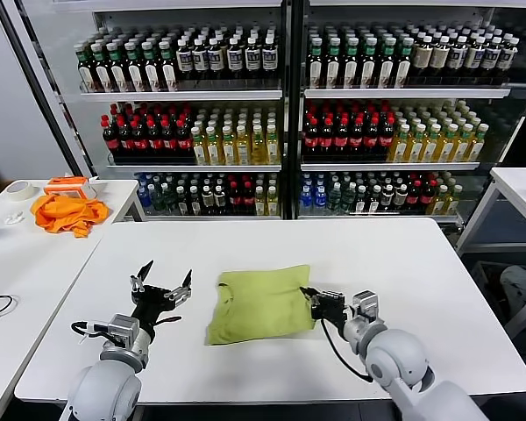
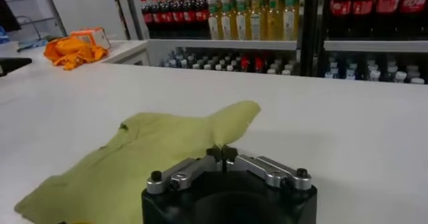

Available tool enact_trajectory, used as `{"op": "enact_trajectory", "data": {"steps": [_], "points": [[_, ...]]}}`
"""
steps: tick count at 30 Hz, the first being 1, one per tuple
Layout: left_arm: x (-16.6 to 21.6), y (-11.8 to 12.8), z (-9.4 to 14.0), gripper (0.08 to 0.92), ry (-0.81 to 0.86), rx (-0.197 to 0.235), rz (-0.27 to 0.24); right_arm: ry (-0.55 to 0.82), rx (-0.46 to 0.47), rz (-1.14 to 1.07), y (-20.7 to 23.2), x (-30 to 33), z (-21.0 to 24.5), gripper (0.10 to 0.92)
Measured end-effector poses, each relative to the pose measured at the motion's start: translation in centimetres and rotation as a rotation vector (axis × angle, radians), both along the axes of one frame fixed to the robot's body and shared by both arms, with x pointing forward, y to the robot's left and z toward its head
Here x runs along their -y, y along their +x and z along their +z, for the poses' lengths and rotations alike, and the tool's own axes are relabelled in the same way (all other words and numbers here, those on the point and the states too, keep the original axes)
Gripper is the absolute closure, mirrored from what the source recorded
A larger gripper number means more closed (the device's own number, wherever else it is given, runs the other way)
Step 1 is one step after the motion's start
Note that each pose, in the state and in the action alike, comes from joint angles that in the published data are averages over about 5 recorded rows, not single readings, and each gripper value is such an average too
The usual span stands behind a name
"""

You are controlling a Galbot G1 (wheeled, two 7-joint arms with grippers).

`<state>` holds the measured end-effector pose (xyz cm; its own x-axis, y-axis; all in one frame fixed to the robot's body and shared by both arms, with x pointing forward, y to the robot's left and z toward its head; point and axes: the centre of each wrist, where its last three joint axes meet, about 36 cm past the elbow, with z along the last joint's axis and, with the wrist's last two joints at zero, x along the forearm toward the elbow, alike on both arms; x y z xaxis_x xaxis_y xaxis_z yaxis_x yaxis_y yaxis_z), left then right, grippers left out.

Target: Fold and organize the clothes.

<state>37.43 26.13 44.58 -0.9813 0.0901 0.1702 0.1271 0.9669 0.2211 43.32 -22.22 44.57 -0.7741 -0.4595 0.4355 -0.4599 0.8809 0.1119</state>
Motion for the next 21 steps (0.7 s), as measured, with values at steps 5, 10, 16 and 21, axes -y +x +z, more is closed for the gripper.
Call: {"op": "enact_trajectory", "data": {"steps": [5, 10, 16, 21], "points": [[-0.1, 0.1, -0.1, 0.177, 0.004, 0.0, 0.0, -0.019, 0.0, 0.0, 0.6, 1.5, 0.0, 0.917], [-0.2, 0.3, -0.3, 0.177, 0.004, 0.008, -0.001, -0.029, 0.001, -0.011, 0.4, 2.4, -0.1, 0.917], [-0.1, 0.8, -0.6, 0.177, 0.0, 0.023, -0.005, -0.039, 0.006, -0.031, -0.2, 2.9, 0.1, 0.852], [-0.3, 1.0, -1.1, 0.177, 0.002, 0.042, -0.006, -0.054, 0.036, -0.058, -0.9, 3.4, 1.1, 0.714]]}}
